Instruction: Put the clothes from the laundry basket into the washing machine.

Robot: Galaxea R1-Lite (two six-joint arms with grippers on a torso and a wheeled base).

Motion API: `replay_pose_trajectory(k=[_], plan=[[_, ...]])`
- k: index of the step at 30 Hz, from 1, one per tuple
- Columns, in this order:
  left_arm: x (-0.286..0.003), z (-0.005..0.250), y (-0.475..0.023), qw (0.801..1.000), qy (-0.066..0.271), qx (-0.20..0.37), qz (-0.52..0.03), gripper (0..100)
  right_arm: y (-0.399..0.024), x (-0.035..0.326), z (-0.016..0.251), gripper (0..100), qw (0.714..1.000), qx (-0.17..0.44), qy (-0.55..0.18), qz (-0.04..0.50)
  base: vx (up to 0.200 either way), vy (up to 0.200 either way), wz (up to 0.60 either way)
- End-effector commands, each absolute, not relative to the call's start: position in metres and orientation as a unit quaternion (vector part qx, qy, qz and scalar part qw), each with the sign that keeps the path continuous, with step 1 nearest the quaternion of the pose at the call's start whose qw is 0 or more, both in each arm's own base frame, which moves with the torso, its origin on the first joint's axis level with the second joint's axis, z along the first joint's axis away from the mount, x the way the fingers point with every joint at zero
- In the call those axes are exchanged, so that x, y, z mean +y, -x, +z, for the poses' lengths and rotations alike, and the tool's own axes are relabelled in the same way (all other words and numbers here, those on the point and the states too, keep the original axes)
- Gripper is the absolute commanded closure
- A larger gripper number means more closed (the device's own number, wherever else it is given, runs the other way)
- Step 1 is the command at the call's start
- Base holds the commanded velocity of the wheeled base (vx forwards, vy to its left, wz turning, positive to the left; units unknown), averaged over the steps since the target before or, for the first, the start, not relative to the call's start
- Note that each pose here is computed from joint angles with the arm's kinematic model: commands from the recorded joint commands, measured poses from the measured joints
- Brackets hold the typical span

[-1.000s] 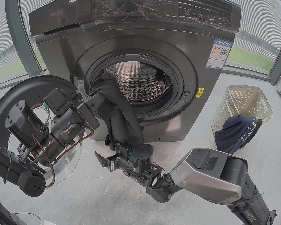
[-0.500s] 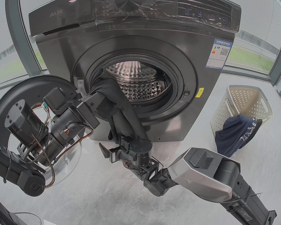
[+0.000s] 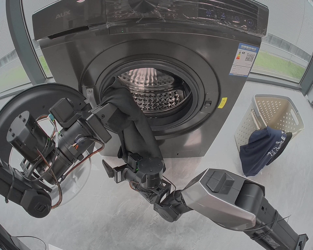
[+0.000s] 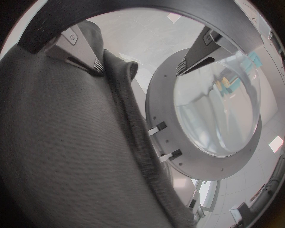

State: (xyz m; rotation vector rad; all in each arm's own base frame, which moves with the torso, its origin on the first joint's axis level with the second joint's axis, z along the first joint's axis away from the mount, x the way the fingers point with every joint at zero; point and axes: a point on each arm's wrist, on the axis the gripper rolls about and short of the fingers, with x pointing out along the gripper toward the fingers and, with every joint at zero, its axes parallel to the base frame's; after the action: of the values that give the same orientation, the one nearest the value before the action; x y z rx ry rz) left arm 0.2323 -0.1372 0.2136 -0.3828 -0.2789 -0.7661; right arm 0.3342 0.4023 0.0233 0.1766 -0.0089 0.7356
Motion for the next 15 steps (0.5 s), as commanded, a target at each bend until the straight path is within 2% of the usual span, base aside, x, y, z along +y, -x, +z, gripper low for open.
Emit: replay_pose_trajectory(k=[1, 15], plan=[[-0.138, 0.213, -0.233, 0.900, 0.185, -0.135, -0.370, 100, -0.336, 0.402, 0.016, 0, 0.931, 0.001, -0.083, 0.355, 0.000, 0.000, 0.00], [-0.137, 0.214, -0.233, 0.900, 0.185, -0.136, -0.370, 100, -0.355, 0.385, 0.011, 0, 0.944, 0.001, -0.078, 0.320, 0.000, 0.000, 0.00]])
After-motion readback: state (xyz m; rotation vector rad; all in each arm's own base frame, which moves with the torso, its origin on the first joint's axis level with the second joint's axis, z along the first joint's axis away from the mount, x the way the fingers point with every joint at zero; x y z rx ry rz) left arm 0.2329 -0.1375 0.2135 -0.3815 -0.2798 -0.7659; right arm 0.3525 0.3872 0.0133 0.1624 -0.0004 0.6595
